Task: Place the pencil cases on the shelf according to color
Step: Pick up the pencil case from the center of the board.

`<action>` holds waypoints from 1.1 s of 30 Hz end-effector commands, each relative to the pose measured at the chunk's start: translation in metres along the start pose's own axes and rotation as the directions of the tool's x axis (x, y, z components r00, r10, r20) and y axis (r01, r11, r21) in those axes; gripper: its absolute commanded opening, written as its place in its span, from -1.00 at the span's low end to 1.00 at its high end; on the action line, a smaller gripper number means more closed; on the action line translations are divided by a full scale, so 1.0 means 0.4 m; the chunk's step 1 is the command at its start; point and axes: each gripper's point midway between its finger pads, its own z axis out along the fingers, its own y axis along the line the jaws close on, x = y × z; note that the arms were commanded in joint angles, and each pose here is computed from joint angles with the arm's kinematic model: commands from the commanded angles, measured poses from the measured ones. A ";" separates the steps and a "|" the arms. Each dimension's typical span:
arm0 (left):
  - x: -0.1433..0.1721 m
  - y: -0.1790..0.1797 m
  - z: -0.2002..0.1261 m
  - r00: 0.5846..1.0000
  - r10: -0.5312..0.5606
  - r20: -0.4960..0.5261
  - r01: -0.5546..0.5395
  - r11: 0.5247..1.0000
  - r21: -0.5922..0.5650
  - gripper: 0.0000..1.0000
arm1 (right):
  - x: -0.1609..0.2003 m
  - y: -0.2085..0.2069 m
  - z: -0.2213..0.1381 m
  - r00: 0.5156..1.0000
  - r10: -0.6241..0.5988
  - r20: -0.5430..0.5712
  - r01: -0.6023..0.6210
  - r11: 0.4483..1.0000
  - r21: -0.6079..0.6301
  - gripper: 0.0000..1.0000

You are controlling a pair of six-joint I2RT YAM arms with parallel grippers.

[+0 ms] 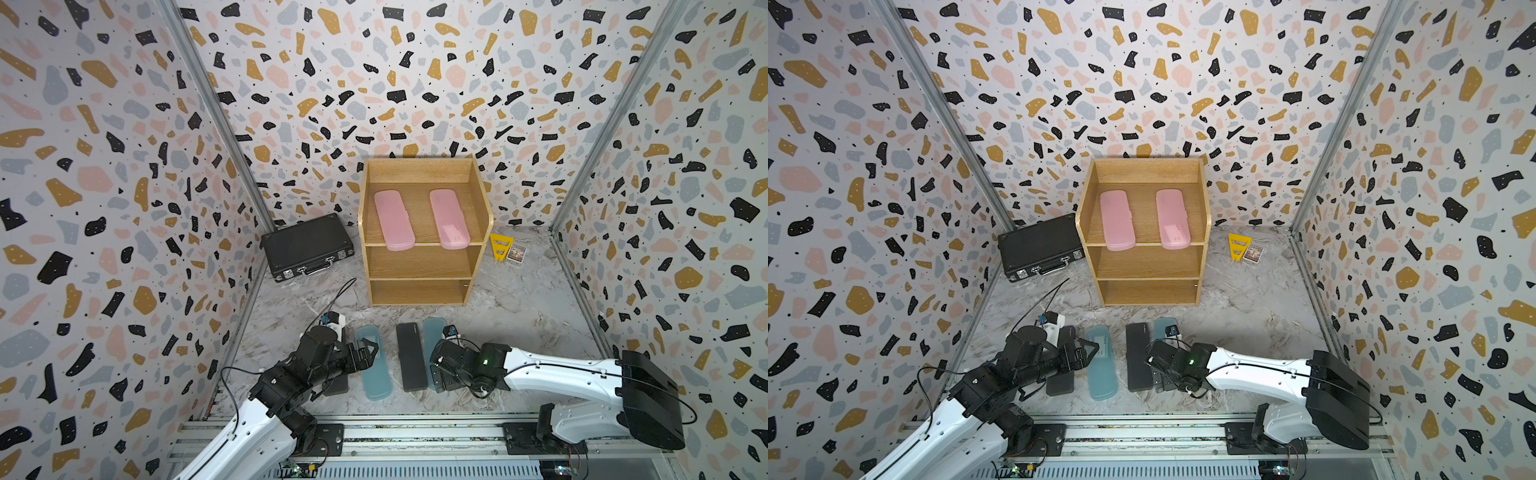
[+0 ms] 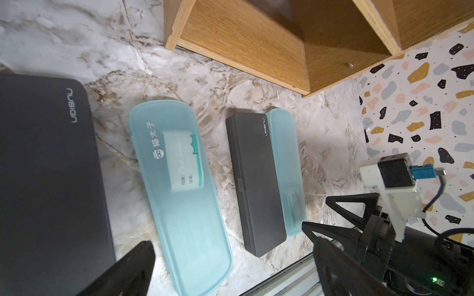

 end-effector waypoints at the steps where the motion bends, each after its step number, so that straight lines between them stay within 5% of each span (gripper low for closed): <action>1: -0.011 0.006 0.010 0.999 -0.003 0.036 0.003 1.000 -0.006 0.99 | -0.032 0.041 -0.002 0.999 0.018 0.041 -0.017 1.000 -0.019 1.00; 11: -0.005 0.027 0.007 0.999 0.013 0.037 -0.012 0.999 -0.043 0.99 | -0.023 0.063 0.060 1.000 0.011 0.024 -0.012 0.999 0.036 1.00; 23: -0.001 0.024 0.012 1.000 0.020 0.024 -0.020 0.999 -0.035 0.99 | 0.033 -0.060 0.054 0.994 0.101 0.044 -0.106 0.984 0.143 1.00; 33: 0.011 0.026 0.037 1.000 0.006 0.007 -0.006 0.999 -0.033 0.99 | 0.046 -0.074 0.029 0.996 0.071 0.053 -0.073 0.996 0.054 1.00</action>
